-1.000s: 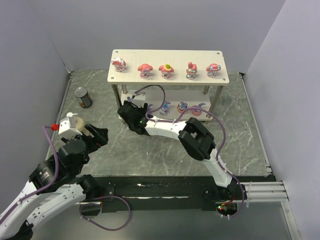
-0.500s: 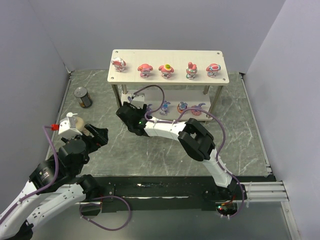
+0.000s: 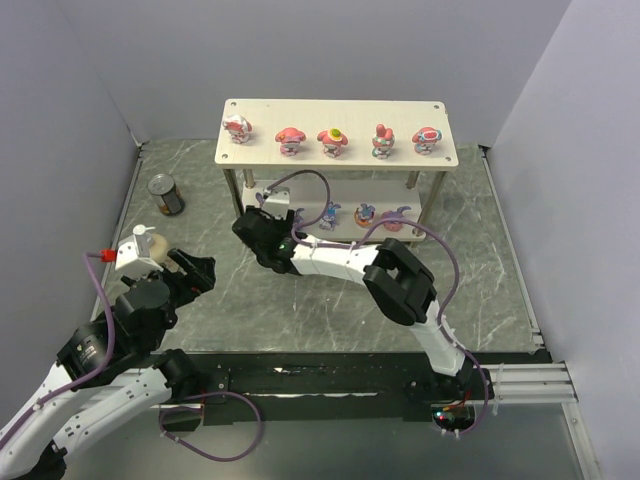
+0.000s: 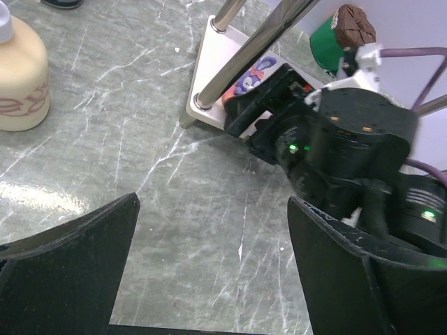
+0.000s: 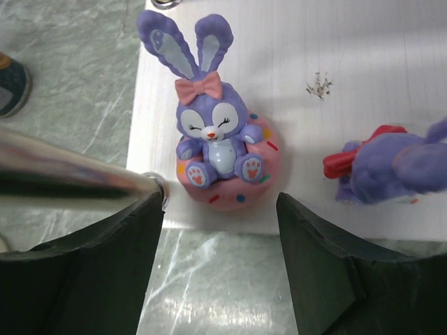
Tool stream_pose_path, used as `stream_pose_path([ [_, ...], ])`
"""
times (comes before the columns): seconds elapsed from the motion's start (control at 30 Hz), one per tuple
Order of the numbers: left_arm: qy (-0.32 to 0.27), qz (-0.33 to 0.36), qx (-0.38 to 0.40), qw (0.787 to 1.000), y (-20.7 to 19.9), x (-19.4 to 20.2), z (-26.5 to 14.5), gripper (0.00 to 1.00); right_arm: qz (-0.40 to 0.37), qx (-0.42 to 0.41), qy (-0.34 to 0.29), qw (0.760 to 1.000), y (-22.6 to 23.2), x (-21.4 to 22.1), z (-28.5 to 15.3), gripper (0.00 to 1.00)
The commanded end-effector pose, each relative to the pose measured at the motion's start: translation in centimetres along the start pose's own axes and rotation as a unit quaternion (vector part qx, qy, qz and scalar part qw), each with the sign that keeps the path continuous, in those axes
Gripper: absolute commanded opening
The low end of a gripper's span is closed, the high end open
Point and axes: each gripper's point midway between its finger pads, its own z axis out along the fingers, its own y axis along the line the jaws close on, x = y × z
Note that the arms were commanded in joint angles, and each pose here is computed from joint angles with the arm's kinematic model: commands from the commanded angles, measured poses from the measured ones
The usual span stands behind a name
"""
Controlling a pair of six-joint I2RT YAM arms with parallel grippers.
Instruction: Place and organize the plastic toys onto the shelf
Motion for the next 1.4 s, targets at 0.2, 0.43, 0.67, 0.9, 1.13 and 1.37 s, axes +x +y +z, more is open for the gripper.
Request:
stream_pose_path([
  [0.2,-0.016,-0.014,0.003,1.0,-0.3,-1.2,-0.4,0.93,0.032,-0.044,-0.029,0.998,1.4,-5.5,-4.9,0.74],
  [0.43,-0.017,-0.017,0.004,1.0,-0.3,-1.3,-0.4,0.93,0.016,-0.057,-0.034,0.998,-0.8,-5.5,-7.5,0.55],
  [0.67,-0.018,-0.017,0.005,1.0,-0.3,-1.3,-0.4,0.93,0.009,-0.048,-0.037,0.998,-4.1,-5.8,-8.9,0.29],
  [0.9,-0.016,-0.015,0.002,1.0,-0.2,-1.2,-0.4,0.93,0.0,-0.065,-0.006,0.998,-5.1,-4.3,-7.0,0.01],
  [1.13,-0.016,-0.013,0.002,1.0,-0.3,-1.2,-0.3,0.93,-0.011,-0.062,0.002,0.998,-6.1,-3.6,-5.0,0.0],
  [1.37,-0.014,-0.011,0.001,1.0,-0.3,-1.1,-0.2,0.93,-0.017,-0.066,0.021,0.997,-6.3,-2.5,-3.5,0.0],
])
